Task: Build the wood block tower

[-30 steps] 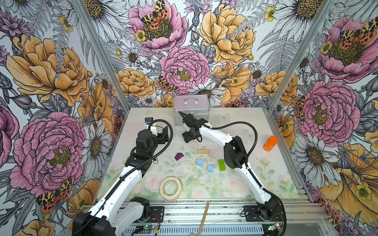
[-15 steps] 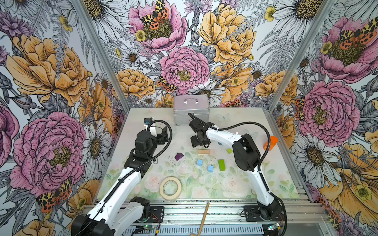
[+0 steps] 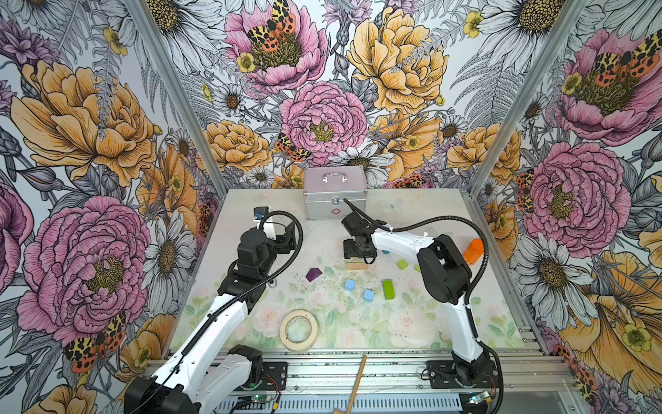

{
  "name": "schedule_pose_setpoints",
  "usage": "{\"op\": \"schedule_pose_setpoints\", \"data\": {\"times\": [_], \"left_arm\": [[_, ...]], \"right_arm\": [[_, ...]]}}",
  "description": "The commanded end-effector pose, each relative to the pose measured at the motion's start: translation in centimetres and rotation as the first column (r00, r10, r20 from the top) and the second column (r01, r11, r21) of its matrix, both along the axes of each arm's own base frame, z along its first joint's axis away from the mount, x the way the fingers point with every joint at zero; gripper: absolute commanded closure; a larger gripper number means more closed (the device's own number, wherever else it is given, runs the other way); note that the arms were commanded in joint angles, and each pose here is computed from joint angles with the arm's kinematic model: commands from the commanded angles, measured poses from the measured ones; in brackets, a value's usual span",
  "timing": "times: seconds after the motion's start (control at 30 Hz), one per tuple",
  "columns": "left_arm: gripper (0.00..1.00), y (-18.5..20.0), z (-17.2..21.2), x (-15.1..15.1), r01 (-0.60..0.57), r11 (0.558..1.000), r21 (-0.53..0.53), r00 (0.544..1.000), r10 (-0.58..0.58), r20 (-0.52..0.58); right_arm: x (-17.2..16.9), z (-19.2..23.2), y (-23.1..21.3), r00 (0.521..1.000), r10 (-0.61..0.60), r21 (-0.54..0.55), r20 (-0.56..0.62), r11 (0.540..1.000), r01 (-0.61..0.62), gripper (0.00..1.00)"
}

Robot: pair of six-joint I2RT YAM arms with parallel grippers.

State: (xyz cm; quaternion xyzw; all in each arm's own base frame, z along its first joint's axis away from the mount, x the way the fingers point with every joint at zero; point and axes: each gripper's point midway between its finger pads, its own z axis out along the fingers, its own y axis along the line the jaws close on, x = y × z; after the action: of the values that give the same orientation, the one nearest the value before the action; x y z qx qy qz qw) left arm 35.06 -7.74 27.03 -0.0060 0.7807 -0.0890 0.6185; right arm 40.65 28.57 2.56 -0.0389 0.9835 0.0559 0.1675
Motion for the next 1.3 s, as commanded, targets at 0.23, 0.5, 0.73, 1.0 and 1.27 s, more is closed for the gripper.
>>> {"op": "schedule_pose_setpoints", "data": {"times": [0.23, 0.5, 0.73, 1.0, 1.27], "left_arm": [[0.16, 0.1, 0.3, -0.3, -0.009, 1.000, 0.004, 1.000, 0.009, 0.020], [0.16, 0.0, 0.3, -0.3, -0.007, 1.000, 0.003, 1.000, 0.007, 0.021], [0.16, 0.0, 0.3, -0.3, -0.008, 1.000, 0.003, 1.000, 0.008, 0.021], [0.16, 0.0, 0.4, -0.4, -0.004, 1.000, 0.002, 1.000, 0.004, 0.025], [0.16, -0.1, 0.5, -0.5, -0.003, 1.000, 0.004, 1.000, 0.003, 0.030]], "right_arm": [[-0.5, 1.7, 0.0, 0.999, -0.022, 0.022, 0.034, 1.000, 0.022, 1.00], [-1.3, 1.1, 0.1, 1.000, -0.007, 0.012, 0.017, 1.000, 0.006, 1.00], [-1.6, 1.0, 0.4, 1.000, -0.001, 0.010, 0.012, 1.000, 0.001, 1.00], [-2.1, 0.5, 0.3, 1.000, 0.002, -0.008, -0.005, 1.000, -0.002, 0.95], [-2.4, 0.5, -0.1, 1.000, -0.003, -0.038, -0.003, 0.999, 0.003, 0.88]]}}
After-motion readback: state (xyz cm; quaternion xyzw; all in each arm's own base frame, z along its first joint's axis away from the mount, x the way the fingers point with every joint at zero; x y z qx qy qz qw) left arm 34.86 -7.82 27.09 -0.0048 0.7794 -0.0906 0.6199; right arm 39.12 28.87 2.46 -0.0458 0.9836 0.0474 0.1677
